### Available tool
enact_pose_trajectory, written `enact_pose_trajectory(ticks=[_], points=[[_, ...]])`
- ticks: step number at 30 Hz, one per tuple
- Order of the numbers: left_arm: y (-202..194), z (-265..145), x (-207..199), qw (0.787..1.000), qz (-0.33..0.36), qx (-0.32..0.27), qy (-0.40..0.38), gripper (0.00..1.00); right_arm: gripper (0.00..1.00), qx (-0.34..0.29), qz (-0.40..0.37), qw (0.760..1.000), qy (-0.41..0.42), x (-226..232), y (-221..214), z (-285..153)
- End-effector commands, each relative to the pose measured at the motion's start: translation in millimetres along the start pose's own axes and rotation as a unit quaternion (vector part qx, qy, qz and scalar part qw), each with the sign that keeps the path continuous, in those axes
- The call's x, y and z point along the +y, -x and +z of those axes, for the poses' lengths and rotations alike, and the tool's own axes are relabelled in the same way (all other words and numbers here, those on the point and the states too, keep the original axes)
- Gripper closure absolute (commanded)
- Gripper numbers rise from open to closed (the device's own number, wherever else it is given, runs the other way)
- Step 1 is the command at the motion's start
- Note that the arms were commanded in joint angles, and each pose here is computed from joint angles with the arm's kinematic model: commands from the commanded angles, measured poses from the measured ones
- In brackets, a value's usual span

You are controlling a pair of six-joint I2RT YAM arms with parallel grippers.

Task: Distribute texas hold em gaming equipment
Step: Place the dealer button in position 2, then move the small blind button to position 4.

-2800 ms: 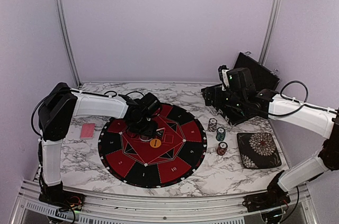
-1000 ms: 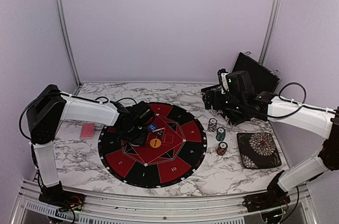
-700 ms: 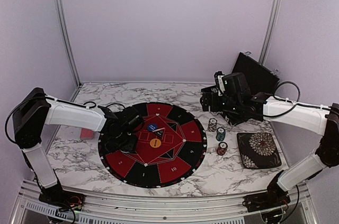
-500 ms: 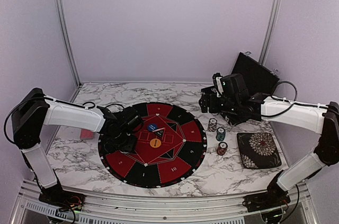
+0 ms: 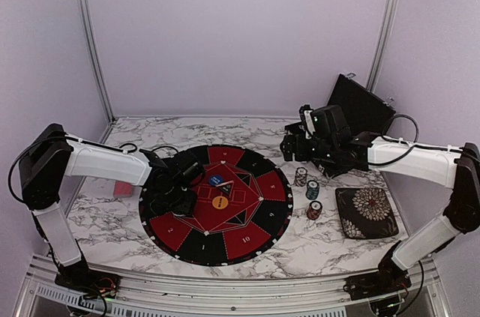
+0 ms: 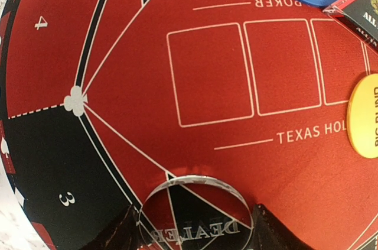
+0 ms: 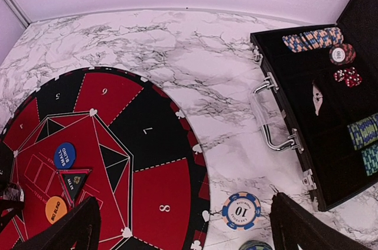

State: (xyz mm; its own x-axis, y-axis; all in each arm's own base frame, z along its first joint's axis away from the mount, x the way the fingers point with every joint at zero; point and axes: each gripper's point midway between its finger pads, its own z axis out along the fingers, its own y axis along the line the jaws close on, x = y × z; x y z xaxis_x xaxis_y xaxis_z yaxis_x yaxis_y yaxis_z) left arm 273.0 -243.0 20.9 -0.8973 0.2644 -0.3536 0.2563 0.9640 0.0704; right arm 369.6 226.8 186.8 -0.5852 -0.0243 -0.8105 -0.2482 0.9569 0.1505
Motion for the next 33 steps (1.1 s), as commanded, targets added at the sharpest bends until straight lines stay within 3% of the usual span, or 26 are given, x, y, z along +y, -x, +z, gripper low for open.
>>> enact_pose_trajectory(ticks=[1,11,17,23,33], points=[[-0.5,-0.2,-1.6,1.0,0.001,0.002,-0.001,0.3,0.02,-0.011,0.004,1.0,0.02,12.6,13.2,0.0],[29.0,-24.3,-6.0,0.999,-0.005,-0.041,-0.013,0.01,0.04,0.029,-0.035,0.998,0.041,37.2,7.1,21.2],[50.7,-49.7,6.4,0.997,-0.031,-0.074,-0.018,0.01,0.09,0.073,-0.091,0.992,0.058,78.6,-10.1,44.0],[65.3,-78.4,53.9,0.987,-0.113,-0.11,-0.031,0.01,0.19,0.114,-0.15,0.977,0.102,143.3,-33.9,71.6],[62.3,-95.7,95.2,0.976,-0.166,-0.121,-0.069,0.01,0.38,0.18,-0.177,0.955,0.157,204.0,-78.6,117.5]])
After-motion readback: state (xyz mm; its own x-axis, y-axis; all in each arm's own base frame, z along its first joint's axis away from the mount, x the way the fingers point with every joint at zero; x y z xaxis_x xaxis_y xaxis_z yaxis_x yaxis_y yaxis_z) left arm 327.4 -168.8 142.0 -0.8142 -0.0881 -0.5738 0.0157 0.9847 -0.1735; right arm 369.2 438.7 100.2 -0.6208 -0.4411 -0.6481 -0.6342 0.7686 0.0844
